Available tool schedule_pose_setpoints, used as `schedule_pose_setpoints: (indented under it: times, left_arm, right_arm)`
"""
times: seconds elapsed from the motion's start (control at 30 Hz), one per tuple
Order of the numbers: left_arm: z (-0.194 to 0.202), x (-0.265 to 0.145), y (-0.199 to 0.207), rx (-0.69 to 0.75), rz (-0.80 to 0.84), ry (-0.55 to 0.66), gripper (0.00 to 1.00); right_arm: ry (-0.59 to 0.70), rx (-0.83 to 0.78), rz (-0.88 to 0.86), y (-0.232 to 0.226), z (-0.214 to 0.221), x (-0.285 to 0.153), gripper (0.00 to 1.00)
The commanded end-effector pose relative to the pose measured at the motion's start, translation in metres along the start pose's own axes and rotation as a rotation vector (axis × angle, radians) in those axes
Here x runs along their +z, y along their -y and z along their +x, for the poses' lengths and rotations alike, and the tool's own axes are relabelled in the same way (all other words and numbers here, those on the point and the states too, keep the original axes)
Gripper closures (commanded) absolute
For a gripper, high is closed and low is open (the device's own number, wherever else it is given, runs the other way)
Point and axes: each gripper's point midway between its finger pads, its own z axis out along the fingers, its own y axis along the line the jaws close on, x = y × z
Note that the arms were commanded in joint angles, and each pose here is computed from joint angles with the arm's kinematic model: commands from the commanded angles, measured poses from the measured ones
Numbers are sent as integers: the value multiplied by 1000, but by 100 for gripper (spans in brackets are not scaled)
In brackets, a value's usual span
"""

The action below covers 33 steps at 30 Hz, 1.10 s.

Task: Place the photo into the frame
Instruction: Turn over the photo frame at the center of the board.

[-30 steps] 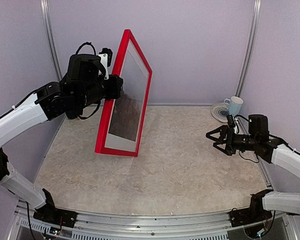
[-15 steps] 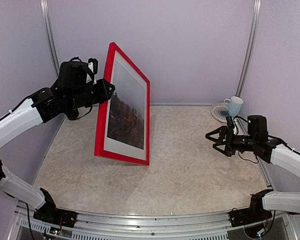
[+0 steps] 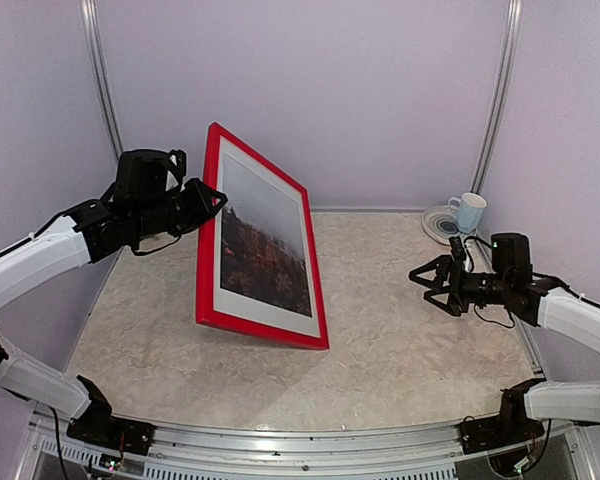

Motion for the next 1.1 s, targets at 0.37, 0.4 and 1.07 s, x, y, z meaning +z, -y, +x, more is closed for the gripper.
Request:
schedule_pose_setpoints:
  times: [0.37,0.4,1.07]
  left_arm:
    - [5,0,14,-105,190,-6,100]
    - [7,1,12,-109,190,-11,100]
    - [56,33,-19,-116,170,-117,100]
  right_arm:
    - [4,7,1,8,0,5,1]
    - [4,8,0,8,0,5,1]
    - [-12,31,19,27,9,15,1]
